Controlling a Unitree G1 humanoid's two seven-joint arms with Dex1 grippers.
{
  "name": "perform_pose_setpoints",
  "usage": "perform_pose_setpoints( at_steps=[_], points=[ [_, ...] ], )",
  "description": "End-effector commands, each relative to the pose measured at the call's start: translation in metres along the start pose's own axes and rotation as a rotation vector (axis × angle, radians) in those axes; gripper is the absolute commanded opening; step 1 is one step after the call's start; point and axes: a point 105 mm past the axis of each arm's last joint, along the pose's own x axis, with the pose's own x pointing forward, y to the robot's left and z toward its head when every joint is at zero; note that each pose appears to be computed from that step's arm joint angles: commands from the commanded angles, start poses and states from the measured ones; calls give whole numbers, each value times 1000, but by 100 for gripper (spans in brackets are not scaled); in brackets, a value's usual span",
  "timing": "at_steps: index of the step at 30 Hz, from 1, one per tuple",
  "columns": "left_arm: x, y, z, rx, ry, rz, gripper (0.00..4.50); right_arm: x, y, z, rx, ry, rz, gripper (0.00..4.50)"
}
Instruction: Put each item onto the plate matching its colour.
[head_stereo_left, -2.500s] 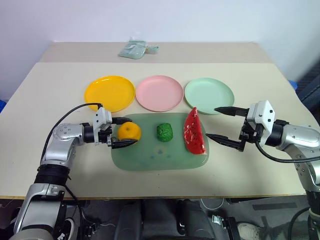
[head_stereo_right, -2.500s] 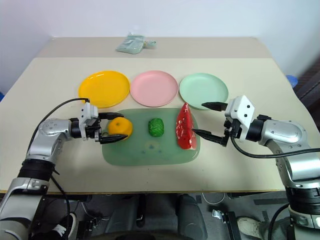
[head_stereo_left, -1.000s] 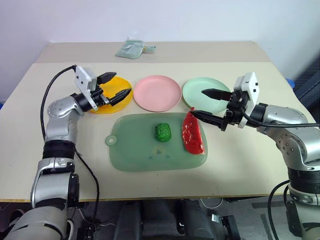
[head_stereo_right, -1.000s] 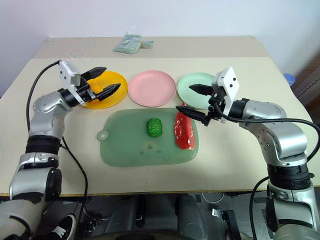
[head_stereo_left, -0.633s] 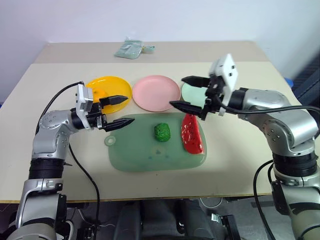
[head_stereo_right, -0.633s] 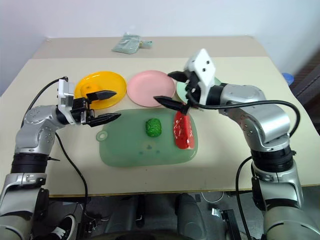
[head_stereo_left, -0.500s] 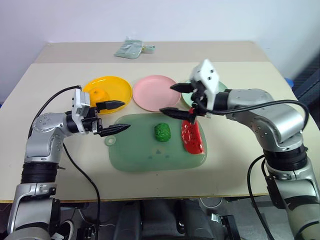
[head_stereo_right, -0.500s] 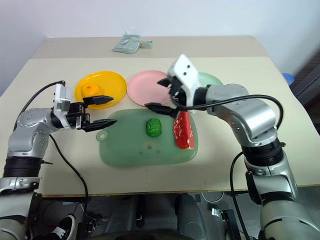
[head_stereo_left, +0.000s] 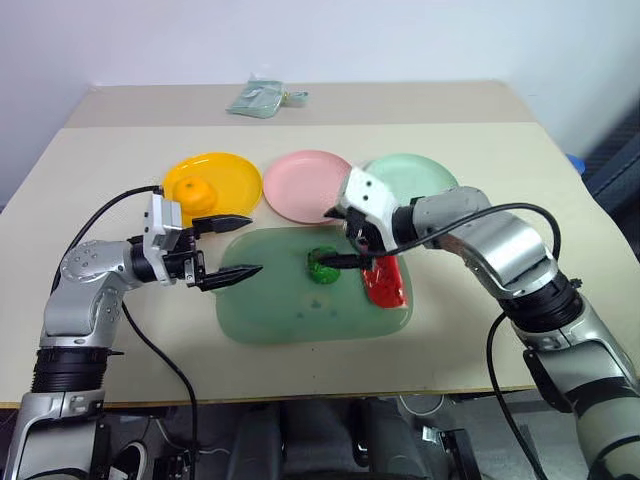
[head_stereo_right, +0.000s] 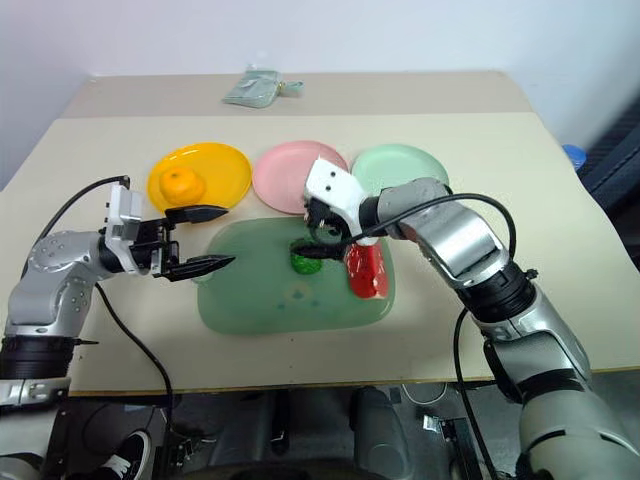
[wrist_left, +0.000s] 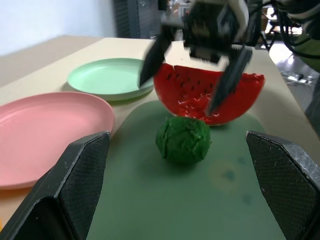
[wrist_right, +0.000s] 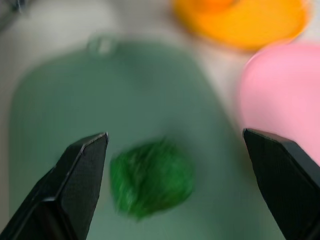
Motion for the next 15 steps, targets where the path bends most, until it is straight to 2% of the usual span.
perform_pose_setpoints(
  at_steps=[1, 3, 8, 12, 15],
  points=[
    [-2, -1, 13, 36, -39, 18, 443, -6, -5, 23, 27, -96, 2, 444],
    [-1, -1, 13, 37, -38, 17, 443, -2, -2, 19, 20, -73, 12, 444],
    [4, -2, 14, 39, -49, 9, 443, 17, 5, -9, -82, 80, 15, 444],
    [5, -2, 14, 40, -52, 9, 443, 20, 7, -14, -70, 98, 43, 444],
    [5, -1, 15, 45, -57, 16, 450, 18, 3, -8, -28, 69, 44, 354]
  ],
)
